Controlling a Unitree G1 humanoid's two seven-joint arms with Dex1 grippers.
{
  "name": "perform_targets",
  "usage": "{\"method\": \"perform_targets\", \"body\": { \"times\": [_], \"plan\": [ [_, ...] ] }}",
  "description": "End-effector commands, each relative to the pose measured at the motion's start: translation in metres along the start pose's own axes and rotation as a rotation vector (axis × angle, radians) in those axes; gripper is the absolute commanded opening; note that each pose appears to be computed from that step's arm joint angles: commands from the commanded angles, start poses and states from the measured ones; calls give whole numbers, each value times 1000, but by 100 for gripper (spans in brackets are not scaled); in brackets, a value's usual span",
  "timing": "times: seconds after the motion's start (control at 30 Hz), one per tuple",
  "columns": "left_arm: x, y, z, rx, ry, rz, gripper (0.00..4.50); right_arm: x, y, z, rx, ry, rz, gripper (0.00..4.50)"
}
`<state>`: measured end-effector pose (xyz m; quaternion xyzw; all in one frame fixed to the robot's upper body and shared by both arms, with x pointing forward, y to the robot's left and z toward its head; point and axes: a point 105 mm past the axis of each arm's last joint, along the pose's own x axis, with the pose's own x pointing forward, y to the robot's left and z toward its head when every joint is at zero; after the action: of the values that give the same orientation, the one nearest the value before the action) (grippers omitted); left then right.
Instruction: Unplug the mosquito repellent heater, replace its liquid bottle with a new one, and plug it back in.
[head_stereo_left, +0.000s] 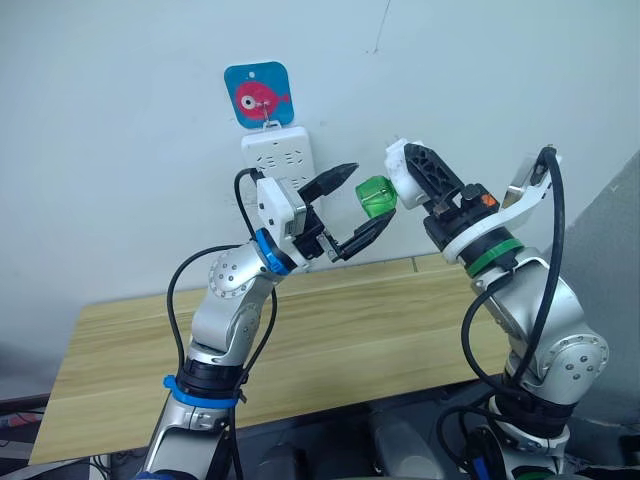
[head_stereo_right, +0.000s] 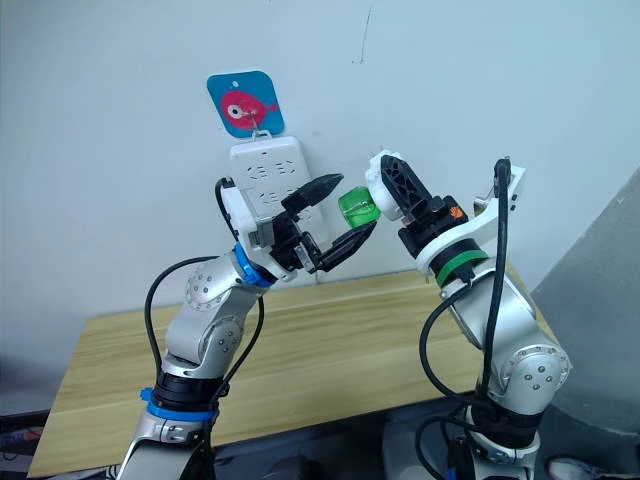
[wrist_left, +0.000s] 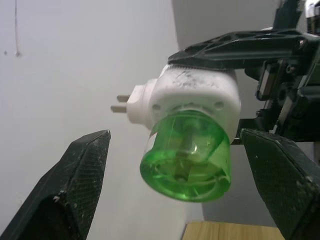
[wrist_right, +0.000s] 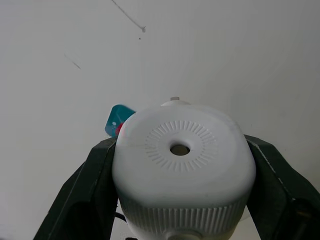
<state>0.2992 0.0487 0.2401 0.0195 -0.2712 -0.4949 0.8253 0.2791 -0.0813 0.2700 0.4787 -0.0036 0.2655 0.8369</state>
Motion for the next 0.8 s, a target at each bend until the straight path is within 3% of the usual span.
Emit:
{"method": "perform_targets", "body": {
  "times": [0.03, 0.5, 0.7, 0.8],
  "plan": [
    [5, -8, 12, 20, -42, -43, 441, -4, 13, 0, 33, -2, 53, 296],
    [3, 0, 6, 23, -19, -12, 441, -1, 16, 4, 45, -2, 57, 296],
    [5, -3, 4, 12, -21, -19, 253, 0, 15, 1, 50, 7, 66, 296],
    [6, -3, 4, 9, -27, -16, 235, -1, 15, 0, 50, 9, 68, 296]
  ]
}}
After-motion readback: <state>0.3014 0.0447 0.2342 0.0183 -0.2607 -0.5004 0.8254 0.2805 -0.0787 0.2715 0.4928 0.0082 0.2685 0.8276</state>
